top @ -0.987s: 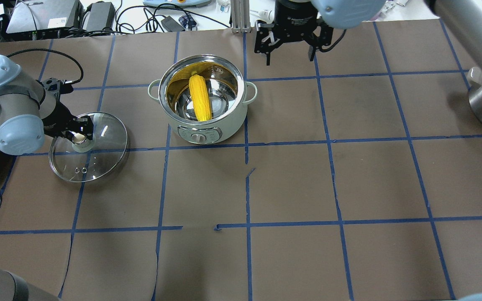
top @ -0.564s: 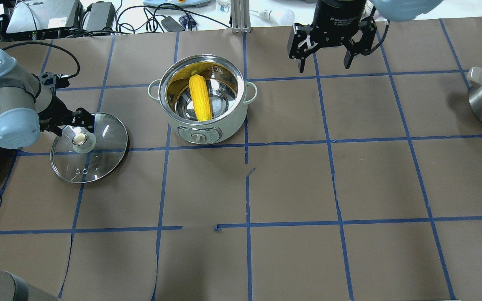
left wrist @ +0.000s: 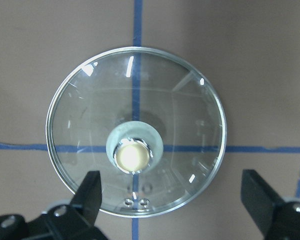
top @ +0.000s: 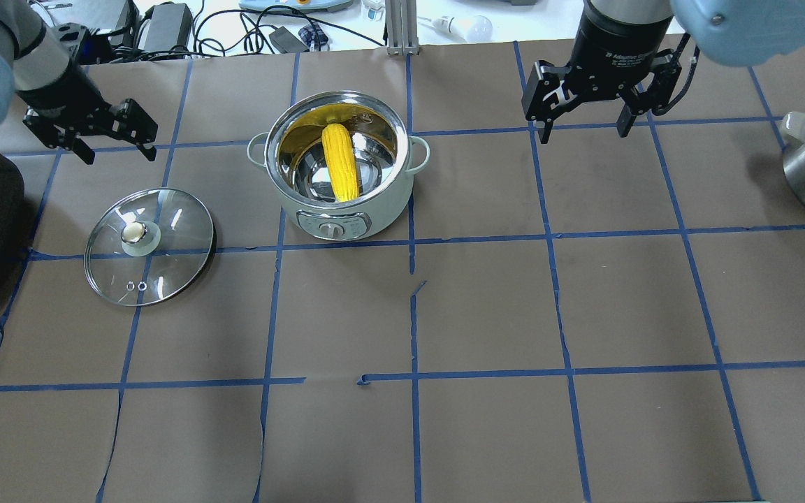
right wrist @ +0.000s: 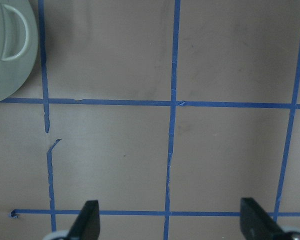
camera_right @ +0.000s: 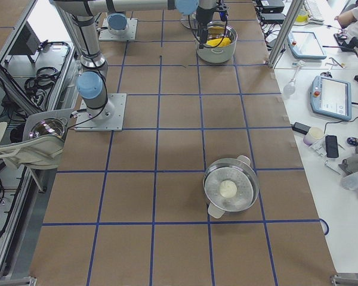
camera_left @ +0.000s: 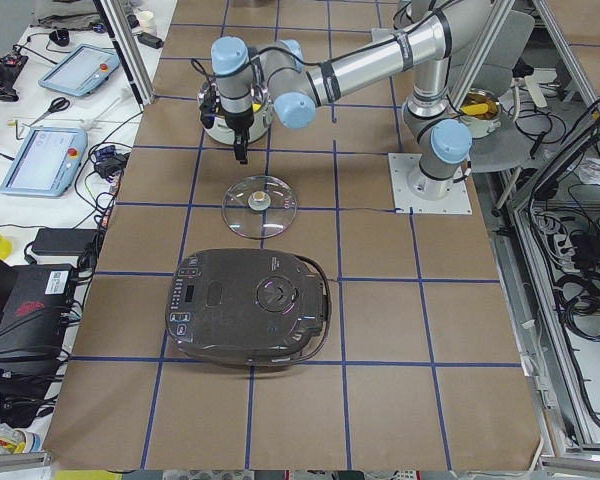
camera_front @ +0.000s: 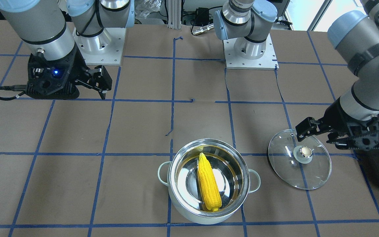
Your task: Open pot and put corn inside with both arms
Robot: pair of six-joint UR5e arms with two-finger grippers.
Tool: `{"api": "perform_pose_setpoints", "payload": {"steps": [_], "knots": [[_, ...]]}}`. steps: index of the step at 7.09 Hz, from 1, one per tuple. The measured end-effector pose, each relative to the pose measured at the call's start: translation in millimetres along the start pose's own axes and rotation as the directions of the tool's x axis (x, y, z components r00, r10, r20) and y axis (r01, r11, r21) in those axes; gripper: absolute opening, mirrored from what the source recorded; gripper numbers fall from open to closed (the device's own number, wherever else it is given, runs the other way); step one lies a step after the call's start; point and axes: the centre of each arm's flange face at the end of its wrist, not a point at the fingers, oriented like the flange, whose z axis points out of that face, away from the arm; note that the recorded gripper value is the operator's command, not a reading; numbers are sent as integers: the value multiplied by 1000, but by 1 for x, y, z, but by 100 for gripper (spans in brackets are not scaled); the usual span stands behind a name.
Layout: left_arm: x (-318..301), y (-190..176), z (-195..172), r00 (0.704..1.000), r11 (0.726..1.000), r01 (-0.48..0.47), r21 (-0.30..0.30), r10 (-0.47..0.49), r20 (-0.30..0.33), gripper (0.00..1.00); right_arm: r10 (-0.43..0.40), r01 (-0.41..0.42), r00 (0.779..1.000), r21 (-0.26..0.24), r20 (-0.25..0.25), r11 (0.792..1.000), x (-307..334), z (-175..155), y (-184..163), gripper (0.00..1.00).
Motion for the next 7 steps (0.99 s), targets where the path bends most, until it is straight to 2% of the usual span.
{"api": "perform_pose_setpoints", "payload": {"steps": [2,3,4,7], "knots": [[72,19,-82,1000,1000,-27,-6,27,13,100,7,-7,1000,-9,-2,1000,4,-4,10,100],[105,33,-105,999,999,-42,2,42,22,100,9,-9,1000,-14,-1,1000,4,-3,13,100],[127,44,-116,999,999,-42,23,41,32,100,10,-10,1000,-15,1,1000,4,-2,13,100],[154,82,-109,1000,999,-13,52,11,29,100,10,-10,1000,-9,2,1000,4,-2,13,100]]}}
